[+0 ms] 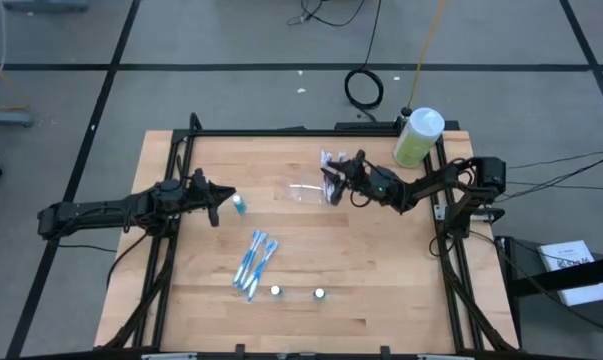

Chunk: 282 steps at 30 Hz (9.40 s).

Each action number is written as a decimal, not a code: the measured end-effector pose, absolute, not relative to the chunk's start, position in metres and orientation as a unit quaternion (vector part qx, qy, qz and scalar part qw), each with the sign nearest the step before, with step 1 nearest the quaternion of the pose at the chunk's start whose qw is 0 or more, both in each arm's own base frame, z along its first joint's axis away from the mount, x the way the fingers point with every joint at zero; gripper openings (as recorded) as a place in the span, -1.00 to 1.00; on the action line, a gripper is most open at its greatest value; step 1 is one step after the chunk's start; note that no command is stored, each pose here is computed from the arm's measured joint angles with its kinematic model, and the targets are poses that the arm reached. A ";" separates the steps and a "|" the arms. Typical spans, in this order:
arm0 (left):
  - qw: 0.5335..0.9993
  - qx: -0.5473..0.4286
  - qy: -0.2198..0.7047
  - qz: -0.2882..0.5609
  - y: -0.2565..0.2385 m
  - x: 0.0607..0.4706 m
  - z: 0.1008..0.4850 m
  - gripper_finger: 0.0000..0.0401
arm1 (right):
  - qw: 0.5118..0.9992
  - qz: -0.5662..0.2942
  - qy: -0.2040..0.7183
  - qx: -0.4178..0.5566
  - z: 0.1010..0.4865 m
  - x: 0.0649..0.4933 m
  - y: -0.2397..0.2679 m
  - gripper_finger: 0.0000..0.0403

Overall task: Pick & Place toothbrushing station
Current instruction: Put the violet toothbrush into the transparent organizer, then adjust the transparent organizer, then put the bottom right blue mouthwash into the transparent organizer

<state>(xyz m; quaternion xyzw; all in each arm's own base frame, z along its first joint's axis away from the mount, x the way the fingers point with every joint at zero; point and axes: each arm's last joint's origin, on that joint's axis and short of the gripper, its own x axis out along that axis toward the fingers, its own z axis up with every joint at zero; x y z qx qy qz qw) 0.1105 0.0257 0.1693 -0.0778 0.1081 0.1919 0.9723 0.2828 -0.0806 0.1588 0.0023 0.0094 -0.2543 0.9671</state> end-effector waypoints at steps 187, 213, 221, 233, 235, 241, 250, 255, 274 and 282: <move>0.972 -0.078 0.108 0.192 0.026 0.110 0.169 -0.81 | 0.974 0.071 0.215 0.011 0.184 0.314 0.161 -0.57; 0.972 -0.078 0.108 0.192 0.026 0.110 0.169 -0.81 | 0.989 -0.072 0.131 0.011 0.249 0.321 -0.073 -0.57; 0.972 -0.078 0.108 0.192 0.026 0.110 0.169 -0.81 | 0.982 -0.097 0.164 0.008 0.242 0.315 -0.091 -0.57; 0.972 -0.078 0.108 0.192 0.026 0.110 0.169 -0.81 | 0.980 -0.089 0.179 0.019 0.212 0.330 -0.107 -0.57; 0.972 -0.078 0.108 0.192 0.026 0.110 0.169 -0.81 | 0.980 -0.090 0.179 0.022 0.208 0.332 -0.108 -0.57; 0.972 -0.078 0.108 0.192 0.026 0.110 0.169 -0.81 | 0.978 -0.094 0.182 0.035 0.203 0.333 -0.109 -0.57; 0.972 -0.078 0.108 0.192 0.026 0.110 0.169 -0.81 | 0.979 -0.091 0.179 0.035 0.215 0.326 -0.104 -0.57; 0.972 -0.078 0.108 0.192 0.026 0.110 0.169 -0.81 | 0.977 -0.092 0.188 0.041 0.217 0.324 -0.103 -0.57; 0.972 -0.078 0.108 0.192 0.026 0.110 0.169 -0.81 | 0.964 -0.092 0.240 0.063 0.185 0.333 -0.104 -0.57; 0.972 -0.078 0.108 0.192 0.026 0.110 0.169 -0.81 | 0.958 -0.092 0.262 0.066 0.166 0.338 -0.105 -0.57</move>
